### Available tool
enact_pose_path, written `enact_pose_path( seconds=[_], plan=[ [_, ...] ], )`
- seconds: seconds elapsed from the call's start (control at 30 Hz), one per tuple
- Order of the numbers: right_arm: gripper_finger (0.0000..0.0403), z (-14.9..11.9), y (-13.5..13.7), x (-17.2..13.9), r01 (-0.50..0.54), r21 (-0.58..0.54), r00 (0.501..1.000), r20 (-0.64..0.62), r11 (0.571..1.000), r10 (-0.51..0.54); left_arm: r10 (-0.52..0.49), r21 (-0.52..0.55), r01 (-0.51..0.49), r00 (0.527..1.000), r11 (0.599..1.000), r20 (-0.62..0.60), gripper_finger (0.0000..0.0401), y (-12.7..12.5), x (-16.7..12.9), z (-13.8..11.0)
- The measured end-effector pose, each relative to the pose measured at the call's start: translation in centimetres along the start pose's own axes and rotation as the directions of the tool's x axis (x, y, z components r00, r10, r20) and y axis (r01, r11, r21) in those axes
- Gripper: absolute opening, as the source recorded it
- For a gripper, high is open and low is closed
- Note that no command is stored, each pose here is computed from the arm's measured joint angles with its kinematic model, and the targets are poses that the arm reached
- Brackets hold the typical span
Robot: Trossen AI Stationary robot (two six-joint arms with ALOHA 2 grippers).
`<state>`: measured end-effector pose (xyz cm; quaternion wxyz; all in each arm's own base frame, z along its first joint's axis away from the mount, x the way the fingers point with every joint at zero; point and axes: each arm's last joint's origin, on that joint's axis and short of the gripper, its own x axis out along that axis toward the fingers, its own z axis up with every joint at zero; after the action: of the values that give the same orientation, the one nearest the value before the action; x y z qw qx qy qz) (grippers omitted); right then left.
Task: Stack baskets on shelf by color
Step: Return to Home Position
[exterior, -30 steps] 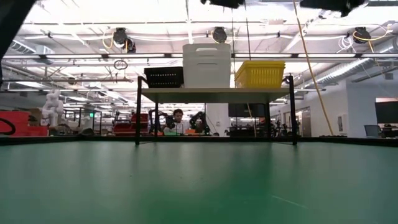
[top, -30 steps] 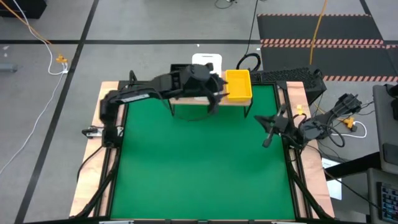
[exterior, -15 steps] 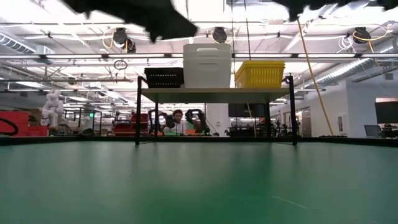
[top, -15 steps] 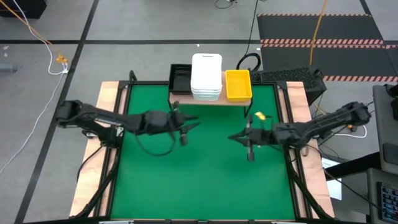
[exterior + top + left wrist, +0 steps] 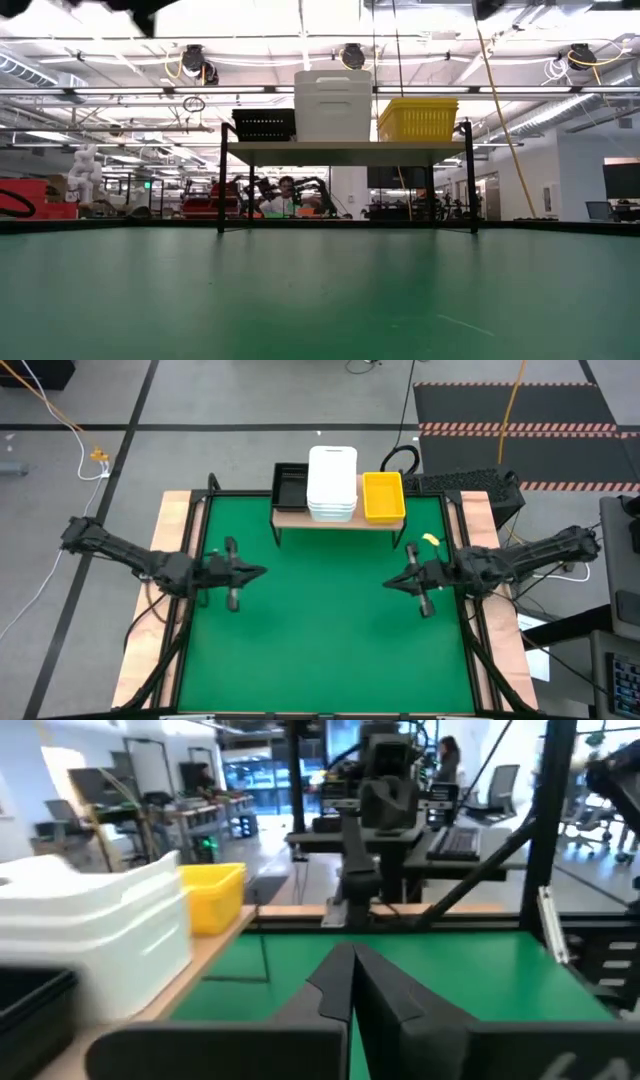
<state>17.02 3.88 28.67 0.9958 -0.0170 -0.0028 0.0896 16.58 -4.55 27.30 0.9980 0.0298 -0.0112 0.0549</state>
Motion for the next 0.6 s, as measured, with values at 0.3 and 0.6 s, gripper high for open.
enact_pose_path(
  seconds=[0.3, 0.6],
  plan=[
    [0.0000, -3.2, -0.3, -4.7, 0.092, -0.146, 0.996, -0.001, 0.985, -0.093, 0.109, 0.026, -0.111, 0.992, 0.994, 0.059, 0.0004, 2.2, -4.9, -5.4],
    [0.0000, -7.4, -1.6, -5.5, 0.148, -0.130, 0.982, 0.138, 0.980, -0.130, 0.147, 0.081, -0.149, 0.988, 0.985, 0.038, 0.0003, 3.5, -6.6, -6.6]
  ],
)
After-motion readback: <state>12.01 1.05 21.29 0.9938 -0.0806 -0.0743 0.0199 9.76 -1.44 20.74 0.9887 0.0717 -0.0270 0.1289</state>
